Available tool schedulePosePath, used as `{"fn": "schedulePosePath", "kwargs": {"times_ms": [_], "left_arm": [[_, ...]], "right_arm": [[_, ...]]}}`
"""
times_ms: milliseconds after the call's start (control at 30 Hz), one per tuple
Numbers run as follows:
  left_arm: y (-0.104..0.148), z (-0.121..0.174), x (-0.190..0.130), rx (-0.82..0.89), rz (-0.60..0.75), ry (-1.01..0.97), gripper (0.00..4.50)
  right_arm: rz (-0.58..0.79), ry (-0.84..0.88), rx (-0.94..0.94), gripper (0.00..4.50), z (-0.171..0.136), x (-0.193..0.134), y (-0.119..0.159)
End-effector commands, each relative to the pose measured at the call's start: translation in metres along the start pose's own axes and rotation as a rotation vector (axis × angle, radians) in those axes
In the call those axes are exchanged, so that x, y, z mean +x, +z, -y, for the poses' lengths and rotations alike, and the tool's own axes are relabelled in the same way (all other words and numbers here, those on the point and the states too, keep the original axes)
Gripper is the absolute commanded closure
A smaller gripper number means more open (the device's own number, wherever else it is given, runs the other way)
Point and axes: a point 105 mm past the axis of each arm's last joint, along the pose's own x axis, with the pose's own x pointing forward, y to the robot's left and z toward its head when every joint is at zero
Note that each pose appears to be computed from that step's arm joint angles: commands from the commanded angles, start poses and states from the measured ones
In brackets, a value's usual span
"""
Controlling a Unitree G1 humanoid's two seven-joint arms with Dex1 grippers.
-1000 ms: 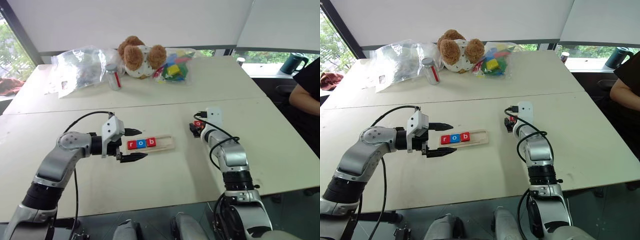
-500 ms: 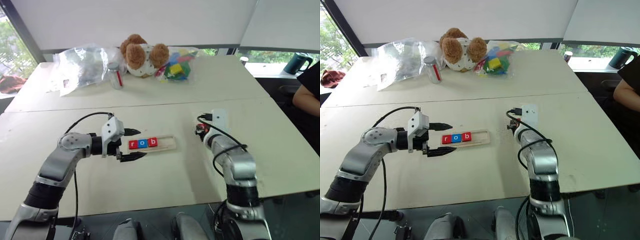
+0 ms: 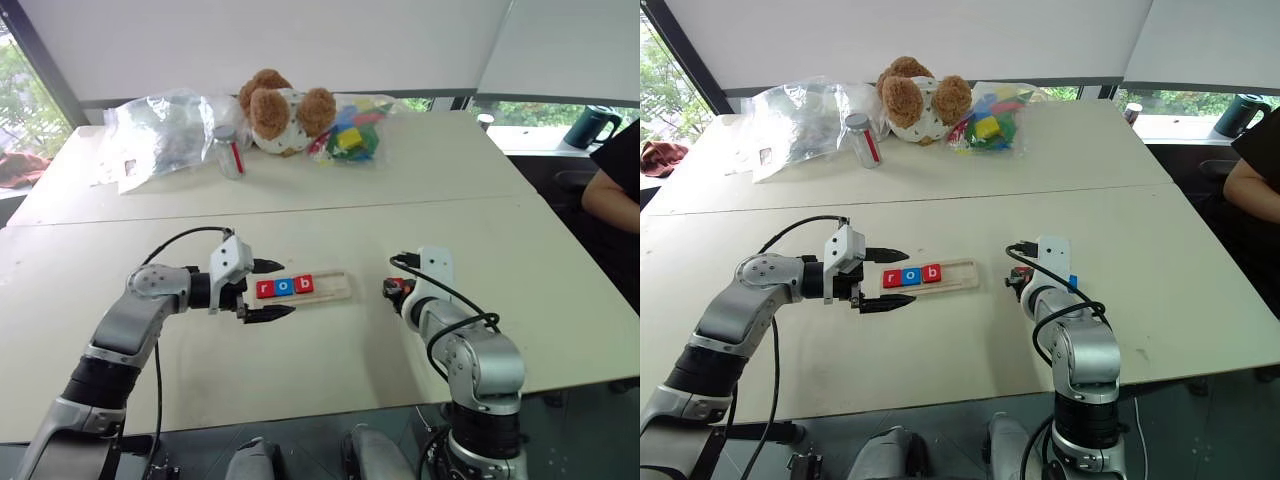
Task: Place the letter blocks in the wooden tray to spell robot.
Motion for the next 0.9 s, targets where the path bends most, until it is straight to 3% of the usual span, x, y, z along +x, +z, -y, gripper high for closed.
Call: {"fn": "schedulePosePath", "kwargs": {"times_ms": [33,133,267,467,733,900], "left_arm": [[0.01,0.0,0.0,0.049,0.021,-0.004,0.0],[0.009,-0.002,0.0,0.052,0.019,0.001,0.0],[0.008,-0.006,-0.002,0.07,0.004,0.006,0.0],[0.013,-0.013,0.001,0.097,0.005,0.003,0.0],[0.012,-0.016,-0.006,0.1,-0.017,0.001,0.0],[0.012,-0.015,-0.012,0.098,-0.029,0.016,0.0]], "right_arm": [[0.002,0.015,-0.021,1.36,-0.001,-0.001,0.0],[0.042,0.022,-0.059,0.02,0.001,-0.004,0.01],[0.143,0.084,-0.168,0.02,0.007,-0.017,0.039],[0.15,0.456,-0.286,0.02,0.017,-0.022,0.065],[0.109,0.882,-0.821,0.02,0.038,-0.03,0.041],[0.04,0.963,-0.927,0.02,0.05,-0.015,0.03]]}}
